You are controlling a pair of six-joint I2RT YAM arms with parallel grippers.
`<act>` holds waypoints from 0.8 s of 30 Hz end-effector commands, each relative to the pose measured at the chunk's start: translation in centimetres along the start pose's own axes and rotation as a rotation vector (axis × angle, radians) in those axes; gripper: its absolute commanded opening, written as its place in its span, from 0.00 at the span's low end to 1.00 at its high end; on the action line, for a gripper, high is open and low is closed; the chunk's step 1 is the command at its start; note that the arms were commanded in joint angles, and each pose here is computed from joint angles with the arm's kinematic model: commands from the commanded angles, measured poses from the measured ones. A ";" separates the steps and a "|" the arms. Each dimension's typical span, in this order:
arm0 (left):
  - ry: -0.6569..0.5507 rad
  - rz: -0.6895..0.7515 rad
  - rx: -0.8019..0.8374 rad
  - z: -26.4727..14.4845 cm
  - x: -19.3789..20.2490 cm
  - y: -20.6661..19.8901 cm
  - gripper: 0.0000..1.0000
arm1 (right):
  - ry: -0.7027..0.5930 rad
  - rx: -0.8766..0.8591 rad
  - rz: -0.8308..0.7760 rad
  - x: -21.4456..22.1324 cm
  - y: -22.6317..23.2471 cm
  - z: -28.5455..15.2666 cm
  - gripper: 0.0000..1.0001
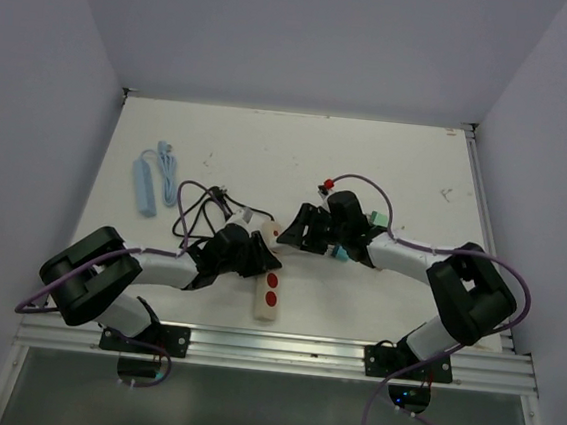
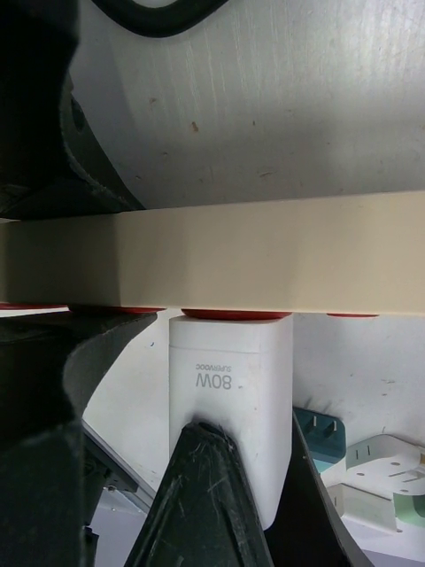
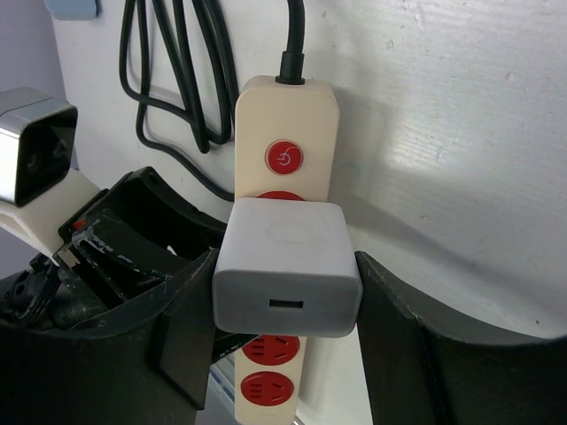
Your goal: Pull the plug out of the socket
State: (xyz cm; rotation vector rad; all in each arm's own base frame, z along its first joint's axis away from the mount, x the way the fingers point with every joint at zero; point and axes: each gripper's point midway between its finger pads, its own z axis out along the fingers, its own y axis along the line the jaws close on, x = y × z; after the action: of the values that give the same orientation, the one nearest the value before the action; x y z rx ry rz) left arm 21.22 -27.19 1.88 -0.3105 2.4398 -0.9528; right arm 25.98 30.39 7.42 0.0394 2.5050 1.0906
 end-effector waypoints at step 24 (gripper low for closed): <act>0.086 -0.031 -0.420 -1.6 3.4 10.9 0.00 | -0.130 -0.017 -0.044 -4.5 2.7 -5.5 0.00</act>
State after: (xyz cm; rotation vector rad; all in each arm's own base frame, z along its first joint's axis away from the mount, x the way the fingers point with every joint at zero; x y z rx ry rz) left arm 20.97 -28.98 2.77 -0.2805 2.4472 -1.0344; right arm 25.64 28.01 9.01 0.0690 2.5596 1.0000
